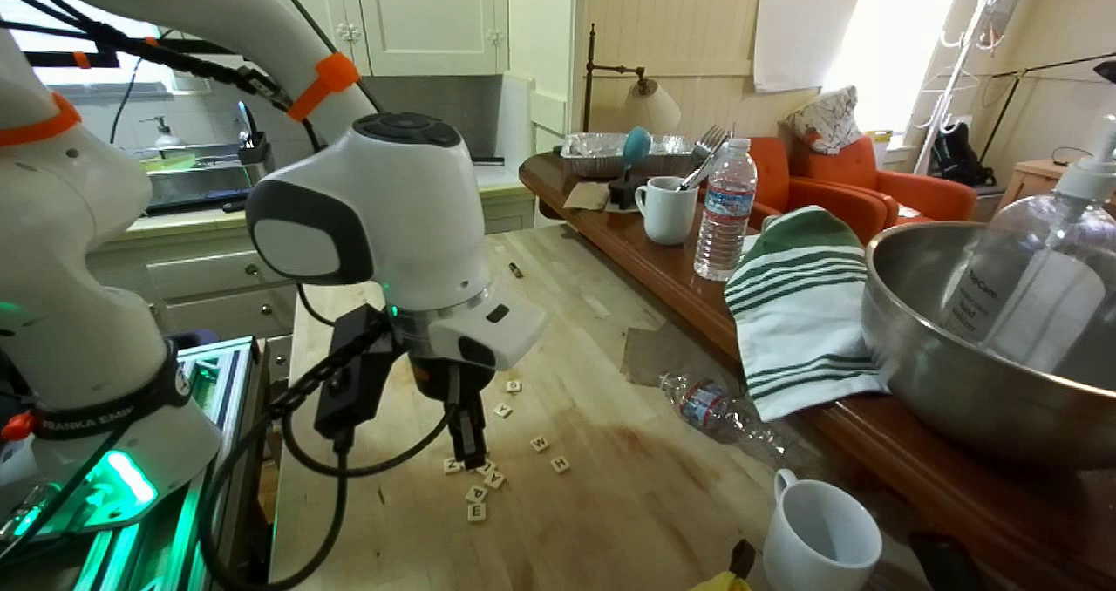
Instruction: Take two letter blocks out of the line and replace them with one letter block
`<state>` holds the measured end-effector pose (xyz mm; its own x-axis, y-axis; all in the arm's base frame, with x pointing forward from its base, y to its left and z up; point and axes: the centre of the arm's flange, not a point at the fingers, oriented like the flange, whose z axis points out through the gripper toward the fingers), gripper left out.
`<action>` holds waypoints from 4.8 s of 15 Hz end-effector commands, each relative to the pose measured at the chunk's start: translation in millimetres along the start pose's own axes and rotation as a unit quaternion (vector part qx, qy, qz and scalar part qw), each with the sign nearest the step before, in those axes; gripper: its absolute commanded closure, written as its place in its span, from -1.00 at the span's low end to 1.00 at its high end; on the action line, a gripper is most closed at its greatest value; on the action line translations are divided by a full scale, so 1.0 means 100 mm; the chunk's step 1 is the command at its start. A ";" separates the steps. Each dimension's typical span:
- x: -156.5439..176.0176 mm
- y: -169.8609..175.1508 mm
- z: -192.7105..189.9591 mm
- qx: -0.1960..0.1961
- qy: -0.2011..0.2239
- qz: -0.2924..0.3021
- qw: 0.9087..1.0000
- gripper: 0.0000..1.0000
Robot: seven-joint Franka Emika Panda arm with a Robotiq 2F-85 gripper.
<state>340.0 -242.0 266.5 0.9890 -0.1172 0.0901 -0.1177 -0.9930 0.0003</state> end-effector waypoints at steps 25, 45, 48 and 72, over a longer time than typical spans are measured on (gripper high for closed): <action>-0.14 0.17 0.67 -0.008 -0.031 -0.178 0.983 1.00; -0.52 -0.27 0.66 0.018 -0.084 -0.174 0.981 1.00; -0.55 -0.37 0.67 0.027 -0.103 -0.145 0.984 1.00; -0.37 -1.25 0.91 0.033 -0.146 -0.008 0.989 1.00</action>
<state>349.2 -154.5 214.8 0.9907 -0.0569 -0.1232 -0.0620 -0.9974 -0.0376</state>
